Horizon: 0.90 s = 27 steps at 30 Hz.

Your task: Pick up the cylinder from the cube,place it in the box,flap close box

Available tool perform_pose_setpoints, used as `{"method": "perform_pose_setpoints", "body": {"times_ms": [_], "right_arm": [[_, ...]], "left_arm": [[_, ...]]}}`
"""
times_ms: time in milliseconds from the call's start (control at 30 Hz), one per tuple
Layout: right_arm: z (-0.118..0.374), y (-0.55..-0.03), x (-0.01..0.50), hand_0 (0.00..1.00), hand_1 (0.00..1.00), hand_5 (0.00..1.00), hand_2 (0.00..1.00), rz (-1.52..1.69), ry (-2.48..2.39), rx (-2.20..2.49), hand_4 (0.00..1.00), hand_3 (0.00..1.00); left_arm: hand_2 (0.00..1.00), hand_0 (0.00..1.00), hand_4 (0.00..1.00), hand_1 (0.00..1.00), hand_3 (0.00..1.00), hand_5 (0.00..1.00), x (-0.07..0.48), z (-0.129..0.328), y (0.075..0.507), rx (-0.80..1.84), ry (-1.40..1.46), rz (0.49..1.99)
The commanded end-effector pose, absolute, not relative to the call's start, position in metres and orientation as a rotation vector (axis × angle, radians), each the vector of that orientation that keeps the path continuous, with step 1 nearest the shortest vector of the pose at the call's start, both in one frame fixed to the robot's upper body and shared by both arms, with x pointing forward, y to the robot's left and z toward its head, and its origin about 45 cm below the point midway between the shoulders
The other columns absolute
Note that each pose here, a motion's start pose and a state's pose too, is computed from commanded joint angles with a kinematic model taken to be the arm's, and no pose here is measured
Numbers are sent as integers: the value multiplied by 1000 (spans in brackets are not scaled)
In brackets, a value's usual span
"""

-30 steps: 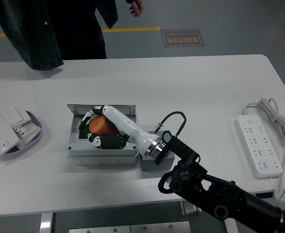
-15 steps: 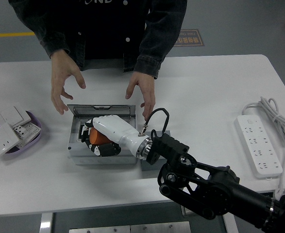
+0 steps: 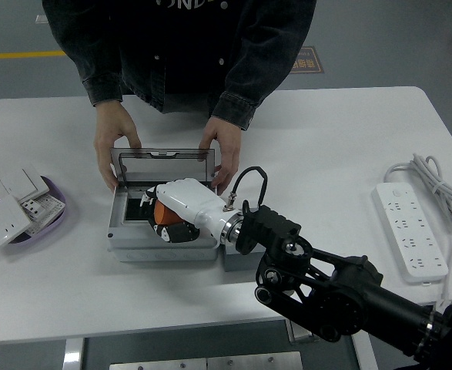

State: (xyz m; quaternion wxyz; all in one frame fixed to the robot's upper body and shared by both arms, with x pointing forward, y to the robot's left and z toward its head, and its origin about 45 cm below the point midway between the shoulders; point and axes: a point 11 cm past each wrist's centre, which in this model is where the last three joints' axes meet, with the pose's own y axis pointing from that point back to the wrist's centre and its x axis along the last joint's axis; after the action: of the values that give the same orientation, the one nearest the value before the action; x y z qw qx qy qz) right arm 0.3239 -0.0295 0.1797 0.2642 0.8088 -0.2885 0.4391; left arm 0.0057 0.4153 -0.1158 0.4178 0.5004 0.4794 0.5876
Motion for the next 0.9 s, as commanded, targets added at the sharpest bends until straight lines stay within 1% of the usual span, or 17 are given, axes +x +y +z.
{"method": "perform_pose_setpoints", "body": {"times_ms": [100, 133, 300, 333, 500, 533, 700, 733, 900], "right_arm": [[180, -30, 325, 716, 702, 38, 695, 1191, -783, 2184, 406, 699], [181, -30, 325, 816, 735, 272, 724, 1193, -784, 2183, 608, 716], [183, -31, 327, 816, 735, 272, 724, 1206, -794, 2174, 608, 716], [183, -31, 327, 846, 746, 292, 741, 1208, -795, 2172, 702, 747], [184, -32, 329, 846, 746, 292, 741, 1216, -797, 2166, 702, 747], [184, -32, 329, 852, 747, 323, 744, 1215, -796, 2166, 754, 762], [183, -32, 328, 852, 747, 323, 744, 1186, -804, 2195, 754, 762], [183, -31, 326, 859, 746, 344, 745, 1168, -811, 2220, 785, 779], [198, -26, 315, 859, 746, 344, 745, 1050, -858, 2423, 785, 779]], "left_arm": [[661, 637, 753, 671, 706, 327, -1, -115, 418, 1292, 1238, 1471], [661, 637, 753, 672, 706, 326, -4, -115, 419, 1303, 1248, 1472], [661, 637, 753, 672, 706, 326, -17, -112, 428, 1354, 1306, 1486], [661, 638, 753, 671, 706, 326, -18, -111, 429, 1354, 1315, 1493], [661, 638, 753, 671, 706, 326, -17, -110, 431, 1345, 1326, 1509], [660, 638, 753, 671, 706, 325, -16, -111, 430, 1340, 1322, 1509], [660, 638, 753, 671, 706, 325, -11, -112, 427, 1323, 1307, 1506], [660, 637, 753, 671, 705, 324, -10, -112, 427, 1320, 1305, 1505], [660, 637, 753, 671, 705, 324, -9, -113, 424, 1309, 1295, 1502]]}}
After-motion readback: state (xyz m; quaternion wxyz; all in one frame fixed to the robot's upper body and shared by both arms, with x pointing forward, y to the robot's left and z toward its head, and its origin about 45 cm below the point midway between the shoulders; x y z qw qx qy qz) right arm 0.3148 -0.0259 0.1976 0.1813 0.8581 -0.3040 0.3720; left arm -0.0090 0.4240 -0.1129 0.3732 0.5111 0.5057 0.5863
